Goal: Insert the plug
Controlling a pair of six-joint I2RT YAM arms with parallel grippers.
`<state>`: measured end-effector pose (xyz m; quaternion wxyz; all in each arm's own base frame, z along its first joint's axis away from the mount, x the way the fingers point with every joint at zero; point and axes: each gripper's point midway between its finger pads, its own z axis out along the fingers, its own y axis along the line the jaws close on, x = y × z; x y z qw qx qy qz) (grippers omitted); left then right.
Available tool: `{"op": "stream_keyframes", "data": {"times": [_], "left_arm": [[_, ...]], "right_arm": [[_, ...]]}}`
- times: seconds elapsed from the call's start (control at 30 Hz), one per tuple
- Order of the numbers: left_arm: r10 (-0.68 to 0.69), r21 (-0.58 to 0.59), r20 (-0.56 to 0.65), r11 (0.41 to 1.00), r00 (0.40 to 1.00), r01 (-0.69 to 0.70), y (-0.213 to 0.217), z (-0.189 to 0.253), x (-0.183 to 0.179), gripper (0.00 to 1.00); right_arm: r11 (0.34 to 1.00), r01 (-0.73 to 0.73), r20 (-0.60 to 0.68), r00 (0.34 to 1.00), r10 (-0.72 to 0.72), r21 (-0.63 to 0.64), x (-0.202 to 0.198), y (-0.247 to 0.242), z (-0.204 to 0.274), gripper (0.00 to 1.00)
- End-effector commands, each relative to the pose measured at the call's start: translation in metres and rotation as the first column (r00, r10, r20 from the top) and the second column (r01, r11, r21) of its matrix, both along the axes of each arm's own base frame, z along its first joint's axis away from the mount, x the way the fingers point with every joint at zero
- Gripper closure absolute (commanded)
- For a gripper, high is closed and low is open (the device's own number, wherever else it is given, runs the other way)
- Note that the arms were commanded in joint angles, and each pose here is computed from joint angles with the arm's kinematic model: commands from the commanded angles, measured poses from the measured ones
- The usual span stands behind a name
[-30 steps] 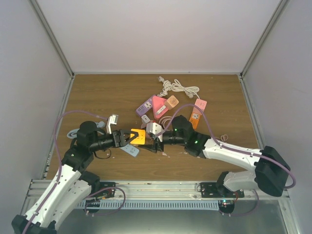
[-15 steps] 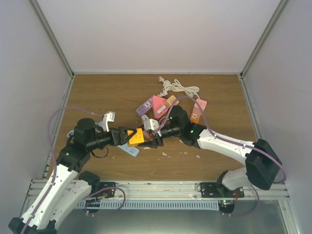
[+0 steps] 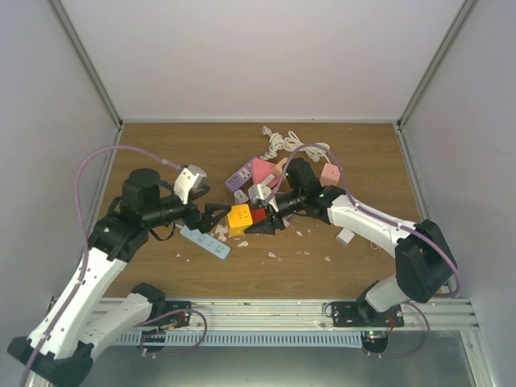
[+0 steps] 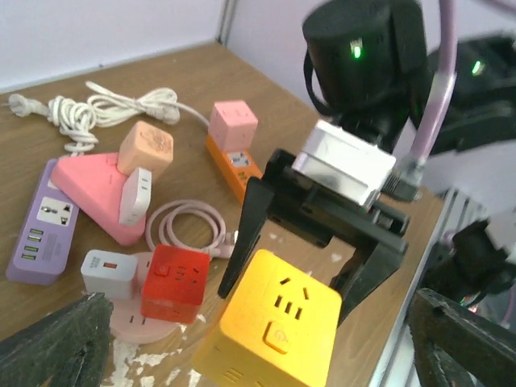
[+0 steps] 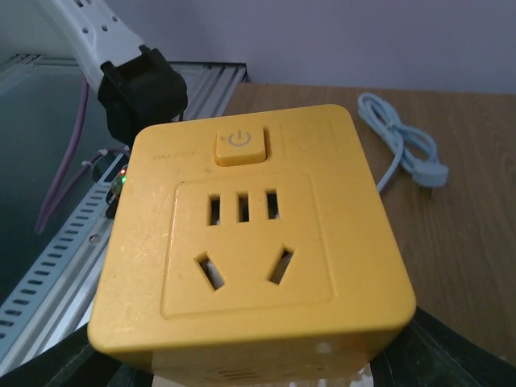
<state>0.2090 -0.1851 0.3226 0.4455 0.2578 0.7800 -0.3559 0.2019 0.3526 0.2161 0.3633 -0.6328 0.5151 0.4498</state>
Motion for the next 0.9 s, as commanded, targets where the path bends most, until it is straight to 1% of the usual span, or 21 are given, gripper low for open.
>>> {"op": "stream_keyframes", "data": {"times": [0.0,0.1,0.2,0.37,0.43,0.5,0.67,0.73,0.77,0.87], "left_arm": [[-0.11,0.228,0.132,0.971,0.985,0.078,-0.015,-0.025,0.004,0.01],[-0.182,0.335,0.117,0.933,0.976,0.134,-0.031,-0.053,-0.002,0.01],[-0.241,0.407,0.096,0.895,0.966,0.183,-0.042,-0.075,-0.009,0.01],[-0.271,0.452,0.072,0.867,0.96,0.211,-0.045,-0.085,-0.011,0.02],[-0.283,0.469,0.064,0.855,0.957,0.221,-0.045,-0.089,-0.011,0.09],[-0.258,0.497,0.067,0.846,0.964,0.191,-0.043,-0.092,-0.005,0.12],[-0.265,0.515,0.045,0.832,0.963,0.205,-0.045,-0.095,-0.003,0.15],[-0.286,0.509,0.016,0.827,0.958,0.239,-0.048,-0.098,-0.006,0.19],[-0.296,0.503,0.004,0.826,0.955,0.254,-0.05,-0.099,-0.008,0.23],[-0.332,0.465,0.009,0.836,0.943,0.29,-0.056,-0.094,-0.016,0.37]], "right_arm": [[0.999,-0.041,-0.059,0.997,0.04,-0.013,-0.006,-0.007,-0.001,0.89],[0.998,-0.05,-0.106,0.993,0.046,-0.036,-0.005,-0.007,-0.004,0.89],[0.998,-0.031,-0.105,0.994,0.026,-0.053,-0.002,-0.007,-0.009,0.89],[0.998,-0.037,-0.11,0.994,0.03,-0.058,-0.002,-0.007,-0.011,0.89],[0.998,-0.045,-0.11,0.993,0.039,-0.053,-0.004,-0.007,-0.01,0.89],[0.997,-0.049,-0.108,0.993,0.043,-0.053,-0.005,-0.008,-0.009,0.9],[0.997,-0.069,-0.1,0.993,0.064,-0.046,-0.009,-0.01,-0.008,0.9],[0.996,-0.076,-0.099,0.993,0.071,-0.047,-0.011,-0.011,-0.008,0.91],[0.996,-0.078,-0.099,0.992,0.073,-0.047,-0.012,-0.011,-0.008,0.91],[0.995,-0.086,-0.1,0.992,0.081,-0.043,-0.013,-0.011,-0.007,0.91]]}}
